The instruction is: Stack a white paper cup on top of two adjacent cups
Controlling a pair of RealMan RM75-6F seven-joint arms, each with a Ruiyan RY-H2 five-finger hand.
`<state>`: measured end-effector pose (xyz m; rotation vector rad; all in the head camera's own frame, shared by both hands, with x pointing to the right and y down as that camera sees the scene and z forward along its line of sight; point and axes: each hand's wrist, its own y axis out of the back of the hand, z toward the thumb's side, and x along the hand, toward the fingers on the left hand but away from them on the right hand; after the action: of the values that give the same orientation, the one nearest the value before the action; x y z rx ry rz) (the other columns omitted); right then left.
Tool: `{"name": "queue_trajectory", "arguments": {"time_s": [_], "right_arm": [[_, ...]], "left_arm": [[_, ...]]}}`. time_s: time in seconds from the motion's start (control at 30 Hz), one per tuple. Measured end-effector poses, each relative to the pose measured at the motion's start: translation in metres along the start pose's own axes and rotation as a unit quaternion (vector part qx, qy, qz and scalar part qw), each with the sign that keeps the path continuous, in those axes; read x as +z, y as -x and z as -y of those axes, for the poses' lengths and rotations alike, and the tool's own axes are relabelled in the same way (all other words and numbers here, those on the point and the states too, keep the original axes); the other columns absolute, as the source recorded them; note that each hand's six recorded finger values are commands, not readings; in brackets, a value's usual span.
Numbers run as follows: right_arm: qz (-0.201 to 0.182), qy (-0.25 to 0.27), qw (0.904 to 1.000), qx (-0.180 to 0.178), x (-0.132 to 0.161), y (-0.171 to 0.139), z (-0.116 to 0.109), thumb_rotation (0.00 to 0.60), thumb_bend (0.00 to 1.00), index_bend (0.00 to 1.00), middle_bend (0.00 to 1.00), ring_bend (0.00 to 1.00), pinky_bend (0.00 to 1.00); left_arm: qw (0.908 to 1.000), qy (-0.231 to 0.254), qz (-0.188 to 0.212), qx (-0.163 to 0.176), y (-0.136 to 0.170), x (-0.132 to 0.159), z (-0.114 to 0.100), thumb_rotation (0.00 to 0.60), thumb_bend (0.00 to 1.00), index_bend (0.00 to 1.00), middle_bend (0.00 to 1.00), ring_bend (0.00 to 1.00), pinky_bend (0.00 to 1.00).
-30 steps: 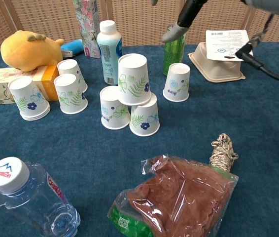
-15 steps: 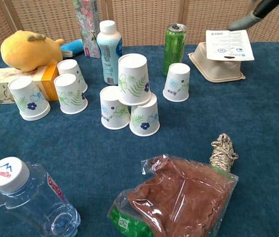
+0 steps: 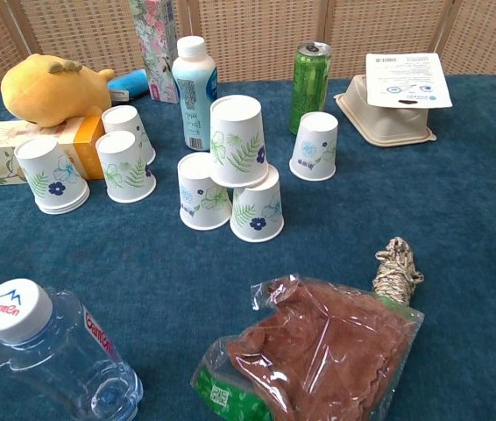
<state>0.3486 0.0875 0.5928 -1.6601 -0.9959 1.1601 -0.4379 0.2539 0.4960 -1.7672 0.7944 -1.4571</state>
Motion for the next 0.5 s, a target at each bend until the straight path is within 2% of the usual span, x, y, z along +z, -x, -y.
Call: {"name": "queue_trajectory", "arguments": {"time_s": [0.13,0.27,0.37,0.5], "right_arm": [[0.016,0.012,0.9998,0.002,-0.026,-0.016,0.005,0.6,0.08,0.18,0.24,0.14,0.26],[0.036,0.036,0.9987,0.007,-0.048,-0.041,0.009,0.6,0.05,0.15,0.18,0.09,0.18],[0.052,0.047,0.9975,0.01,-0.058,-0.062,0.008,0.593,0.03,0.11,0.14,0.07,0.17],[0.062,0.048,0.9968,0.012,-0.057,-0.081,0.004,0.592,0.0,0.11,0.1,0.02,0.13]], "left_arm": [[1.0,-0.002,0.001,0.0,0.001,0.002,0.001,0.6,0.31,0.06,0.0,0.0,0.0],[1.0,-0.005,-0.001,-0.001,0.001,0.003,0.003,0.6,0.31,0.06,0.0,0.0,0.0],[1.0,-0.002,0.001,0.003,0.001,0.003,0.003,0.6,0.31,0.05,0.0,0.0,0.0],[0.9998,0.0,0.008,0.02,0.001,0.001,0.003,0.6,0.31,0.01,0.0,0.0,0.0]]}}
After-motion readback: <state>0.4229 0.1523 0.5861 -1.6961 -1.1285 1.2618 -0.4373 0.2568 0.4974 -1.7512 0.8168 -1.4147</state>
